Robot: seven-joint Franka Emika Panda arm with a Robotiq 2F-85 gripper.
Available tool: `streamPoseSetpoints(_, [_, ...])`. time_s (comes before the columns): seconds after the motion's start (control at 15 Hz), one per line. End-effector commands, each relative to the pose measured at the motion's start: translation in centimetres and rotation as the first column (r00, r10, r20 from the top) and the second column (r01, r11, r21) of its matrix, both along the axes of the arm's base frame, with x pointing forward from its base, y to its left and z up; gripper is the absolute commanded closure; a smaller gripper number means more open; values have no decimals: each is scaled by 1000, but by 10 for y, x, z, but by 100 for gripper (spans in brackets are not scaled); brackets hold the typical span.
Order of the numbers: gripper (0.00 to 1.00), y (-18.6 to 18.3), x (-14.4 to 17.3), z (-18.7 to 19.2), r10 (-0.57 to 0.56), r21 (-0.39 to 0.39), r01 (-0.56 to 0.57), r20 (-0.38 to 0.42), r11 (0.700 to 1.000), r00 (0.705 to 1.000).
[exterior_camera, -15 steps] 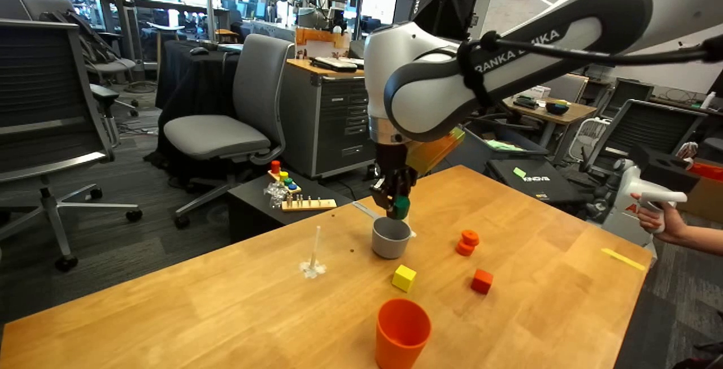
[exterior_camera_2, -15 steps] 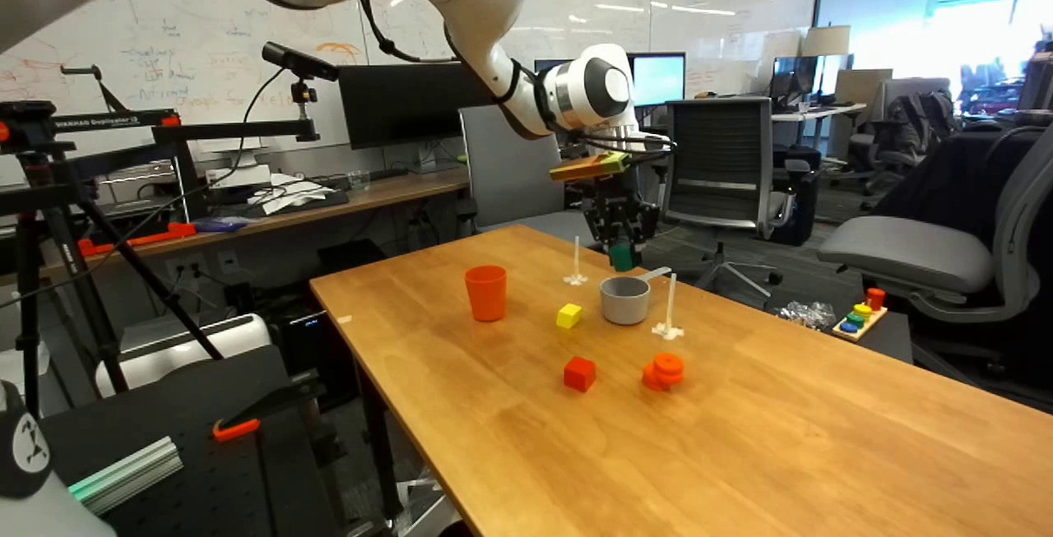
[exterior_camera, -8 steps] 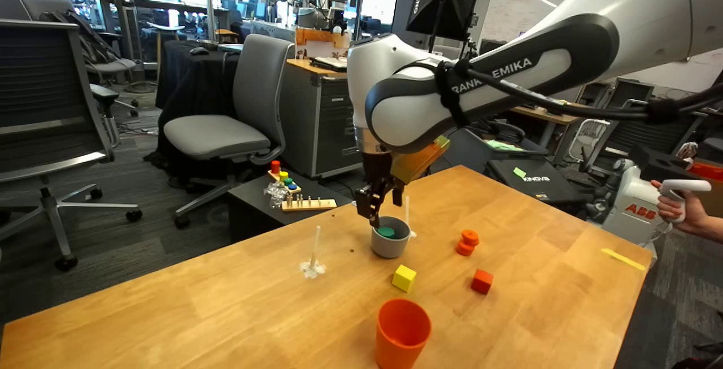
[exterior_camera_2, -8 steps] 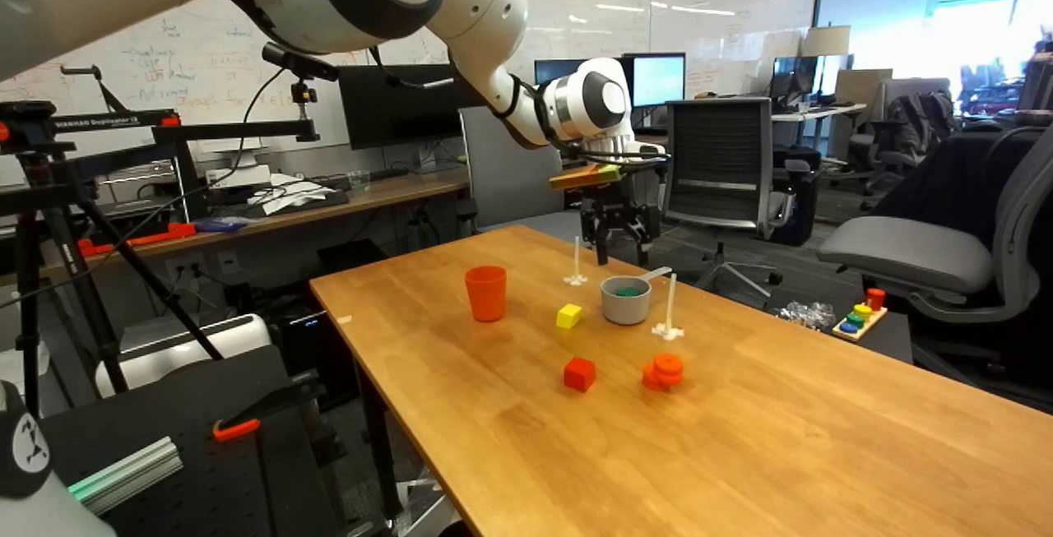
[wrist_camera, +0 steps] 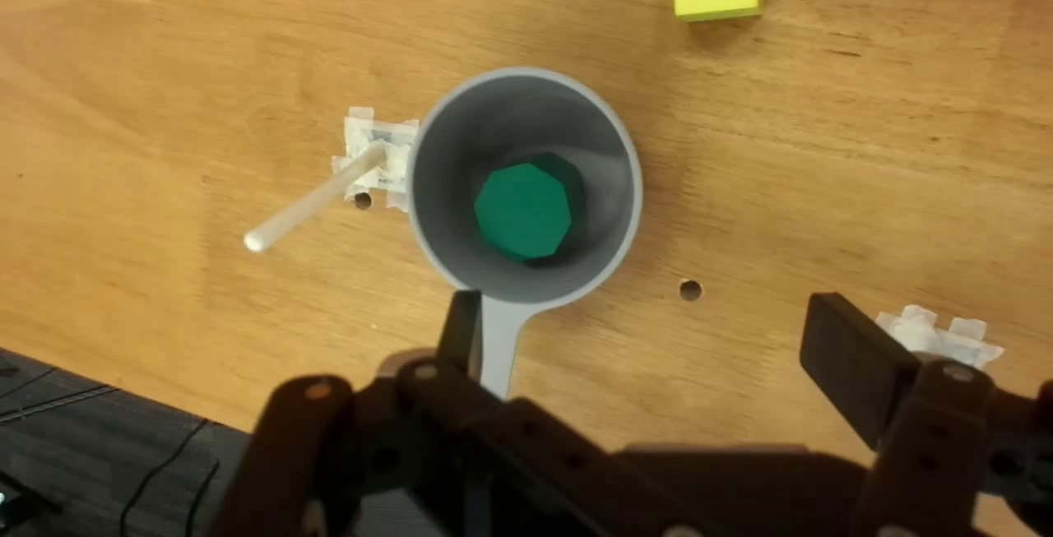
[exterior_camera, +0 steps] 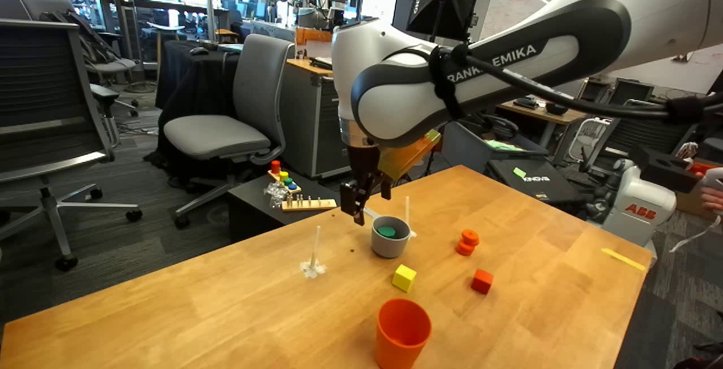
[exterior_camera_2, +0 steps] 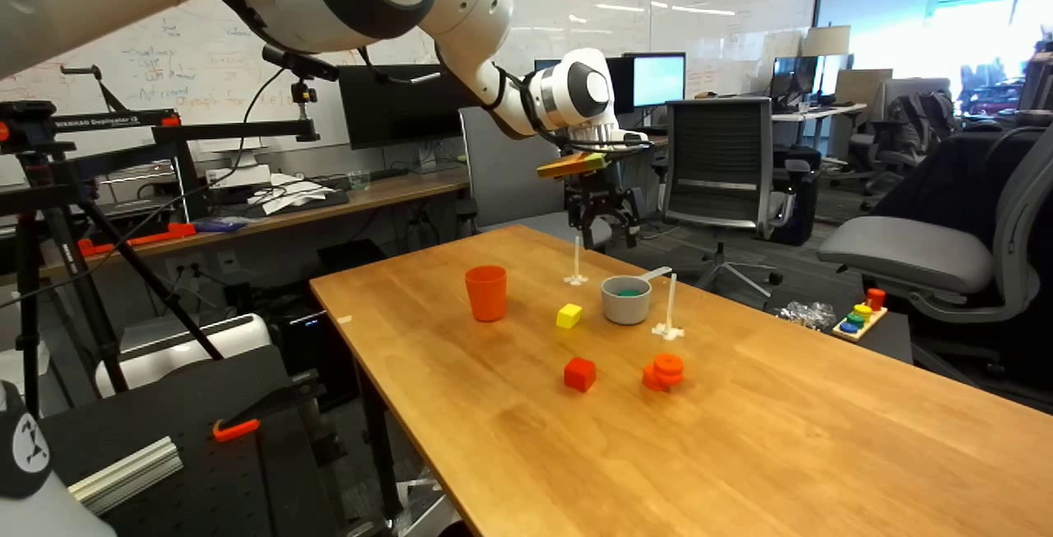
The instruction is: Put the blocks in the gray cup
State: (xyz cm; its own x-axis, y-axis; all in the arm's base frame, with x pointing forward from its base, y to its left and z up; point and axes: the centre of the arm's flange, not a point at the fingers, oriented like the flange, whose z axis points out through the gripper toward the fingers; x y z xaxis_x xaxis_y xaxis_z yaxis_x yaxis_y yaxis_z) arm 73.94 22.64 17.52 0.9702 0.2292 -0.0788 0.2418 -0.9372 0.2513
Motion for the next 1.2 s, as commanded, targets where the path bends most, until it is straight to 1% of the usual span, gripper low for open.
streamPoseSetpoints(0.0, [0, 10, -17, 15, -18, 2, 18, -5, 1000, 1000])
streamPoseSetpoints(0.13, [0, 7, -32, 11, -35, -3, 35, -14, 999, 999])
streamPoseSetpoints(0.53, [0, -11, -84, -14, -87, -15, 86, -82, 996, 993])
streamPoseSetpoints(0.67, [0, -12, -98, -20, -79, -14, 78, -89, 997, 993])
streamPoseSetpoints(0.73, [0, -13, -104, -23, -62, -23, 60, -81, 998, 995])
streamPoseSetpoints(0.87, [0, -15, -112, -32, -18, -17, 16, -76, 1000, 997])
streamPoseSetpoints(1.13, [0, -20, -116, -57, 14, 38, -11, -87, 999, 996])
